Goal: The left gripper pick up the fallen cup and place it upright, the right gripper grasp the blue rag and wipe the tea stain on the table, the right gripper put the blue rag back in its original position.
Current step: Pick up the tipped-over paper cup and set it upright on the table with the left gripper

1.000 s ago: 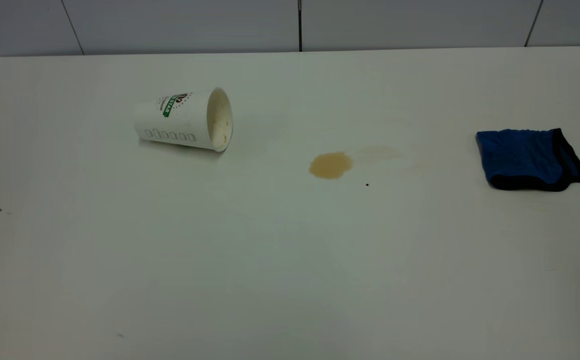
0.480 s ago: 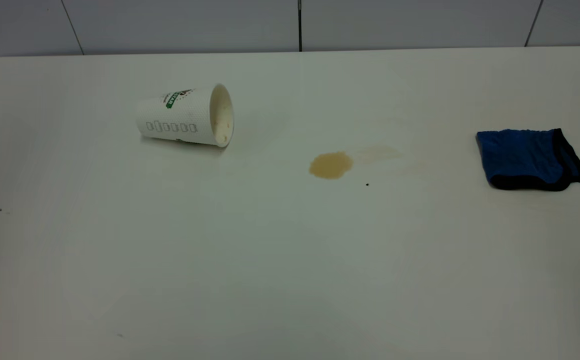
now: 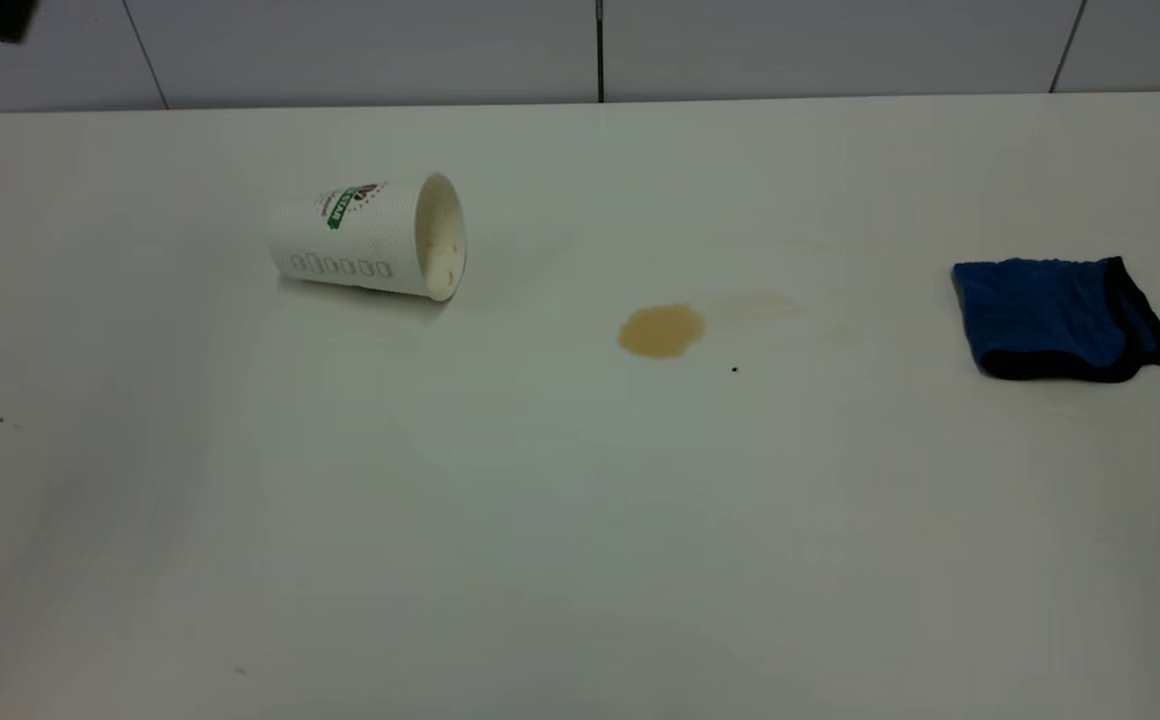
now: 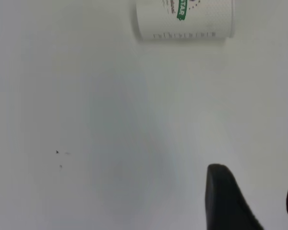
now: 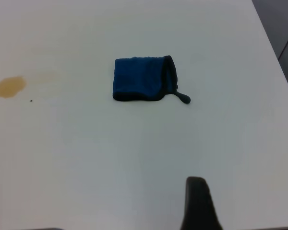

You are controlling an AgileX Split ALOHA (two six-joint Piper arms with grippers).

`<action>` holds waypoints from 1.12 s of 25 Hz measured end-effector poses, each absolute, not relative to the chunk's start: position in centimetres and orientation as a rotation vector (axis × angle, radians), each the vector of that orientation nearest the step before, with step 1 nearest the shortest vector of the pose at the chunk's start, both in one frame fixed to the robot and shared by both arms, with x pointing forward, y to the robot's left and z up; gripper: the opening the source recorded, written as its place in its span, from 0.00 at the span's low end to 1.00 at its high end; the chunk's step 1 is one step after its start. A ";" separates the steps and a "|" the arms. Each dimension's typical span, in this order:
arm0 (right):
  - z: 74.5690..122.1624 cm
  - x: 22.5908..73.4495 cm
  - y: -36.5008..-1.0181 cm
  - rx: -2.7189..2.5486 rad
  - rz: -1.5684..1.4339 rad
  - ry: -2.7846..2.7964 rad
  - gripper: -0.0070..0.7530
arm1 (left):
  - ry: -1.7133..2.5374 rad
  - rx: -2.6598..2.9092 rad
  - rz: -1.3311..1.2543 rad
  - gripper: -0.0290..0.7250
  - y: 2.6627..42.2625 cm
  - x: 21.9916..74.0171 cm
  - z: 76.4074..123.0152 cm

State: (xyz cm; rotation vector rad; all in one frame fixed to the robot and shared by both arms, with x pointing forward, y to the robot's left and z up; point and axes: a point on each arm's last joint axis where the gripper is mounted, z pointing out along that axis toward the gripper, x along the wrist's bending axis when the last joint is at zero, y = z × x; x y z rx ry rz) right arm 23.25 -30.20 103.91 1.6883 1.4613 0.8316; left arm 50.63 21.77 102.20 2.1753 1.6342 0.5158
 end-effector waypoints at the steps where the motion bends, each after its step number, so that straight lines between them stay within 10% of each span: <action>1: 103.9 23.3 -30.2 1.688 0.832 1.461 0.71 | 1.645 2.210 0.518 0.50 21.0 51.4 101.6; 28: 103.9 23.3 -30.2 1.688 0.832 1.461 0.71 | 1.771 2.378 1.241 0.50 4.3 66.1 86.2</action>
